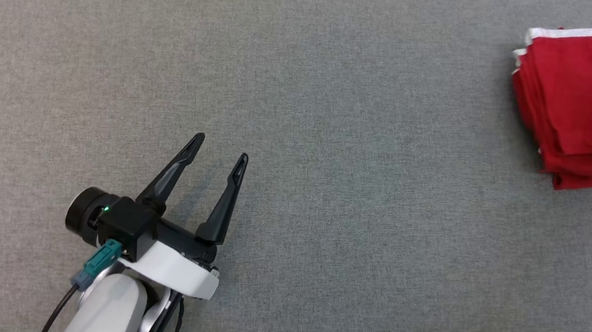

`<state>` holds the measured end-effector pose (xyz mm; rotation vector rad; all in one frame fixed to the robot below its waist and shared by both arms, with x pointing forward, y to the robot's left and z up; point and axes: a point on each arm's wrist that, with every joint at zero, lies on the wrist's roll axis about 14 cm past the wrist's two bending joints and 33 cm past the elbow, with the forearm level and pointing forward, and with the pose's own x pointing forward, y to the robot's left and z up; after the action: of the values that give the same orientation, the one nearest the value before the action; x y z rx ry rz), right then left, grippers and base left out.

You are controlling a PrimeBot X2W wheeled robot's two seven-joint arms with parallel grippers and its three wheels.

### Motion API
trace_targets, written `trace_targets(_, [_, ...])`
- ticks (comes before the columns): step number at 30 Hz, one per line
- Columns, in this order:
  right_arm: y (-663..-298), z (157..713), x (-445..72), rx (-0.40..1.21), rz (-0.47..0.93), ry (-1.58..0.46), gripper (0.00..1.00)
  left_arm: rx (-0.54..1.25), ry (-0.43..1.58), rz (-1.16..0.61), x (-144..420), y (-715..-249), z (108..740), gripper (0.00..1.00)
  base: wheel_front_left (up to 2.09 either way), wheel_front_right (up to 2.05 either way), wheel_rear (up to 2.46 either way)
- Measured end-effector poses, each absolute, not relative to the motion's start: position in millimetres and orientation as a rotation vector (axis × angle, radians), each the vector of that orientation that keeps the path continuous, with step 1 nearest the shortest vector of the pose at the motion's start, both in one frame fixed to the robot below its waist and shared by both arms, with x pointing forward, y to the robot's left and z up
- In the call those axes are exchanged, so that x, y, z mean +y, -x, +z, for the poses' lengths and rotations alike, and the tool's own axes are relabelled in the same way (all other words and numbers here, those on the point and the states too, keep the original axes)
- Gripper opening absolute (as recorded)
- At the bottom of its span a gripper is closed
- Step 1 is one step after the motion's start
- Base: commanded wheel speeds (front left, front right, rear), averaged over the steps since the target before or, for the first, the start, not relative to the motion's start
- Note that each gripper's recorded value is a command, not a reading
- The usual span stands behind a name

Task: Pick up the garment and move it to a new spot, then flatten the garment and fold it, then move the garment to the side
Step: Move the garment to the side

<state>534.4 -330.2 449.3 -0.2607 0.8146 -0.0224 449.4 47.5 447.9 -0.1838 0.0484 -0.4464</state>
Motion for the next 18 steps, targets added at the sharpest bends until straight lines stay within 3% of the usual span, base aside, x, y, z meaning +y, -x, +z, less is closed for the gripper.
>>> trace_targets(3, [-533,444,-345,0.837,-0.065,0.306,0.0,0.047,0.185,-0.449,46,-452,447,1.0,0.0,0.0,0.0])
trace_targets(4, [-533,443,-348,0.837,-0.076,0.311,0.13,0.051,0.185,-0.45,46,-451,446,1.0,0.0,0.0,0.0])
trace_targets(5, [-534,442,-348,0.839,-0.08,0.32,0.4,0.052,0.184,-0.449,47,-451,446,1.0,0.0,0.0,0.0])
trace_targets(6, [-534,441,-348,0.84,-0.086,0.322,0.87,0.053,0.186,-0.448,47,-451,446,1.0,0.0,0.0,0.0])
trace_targets(7, [-534,439,-348,0.842,-0.089,0.322,1.0,0.053,0.189,-0.445,48,-451,446,1.0,0.0,0.0,0.0])
trace_targets(13, [-533,444,-344,0.807,-0.093,0.343,1.0,0.036,0.187,-0.434,52,-449,455,1.0,0.0,0.0,0.0])
trace_targets(18, [-542,476,-336,0.673,-0.073,0.372,1.0,0.001,0.179,-0.412,60,-446,469,1.0,0.0,0.0,0.0])
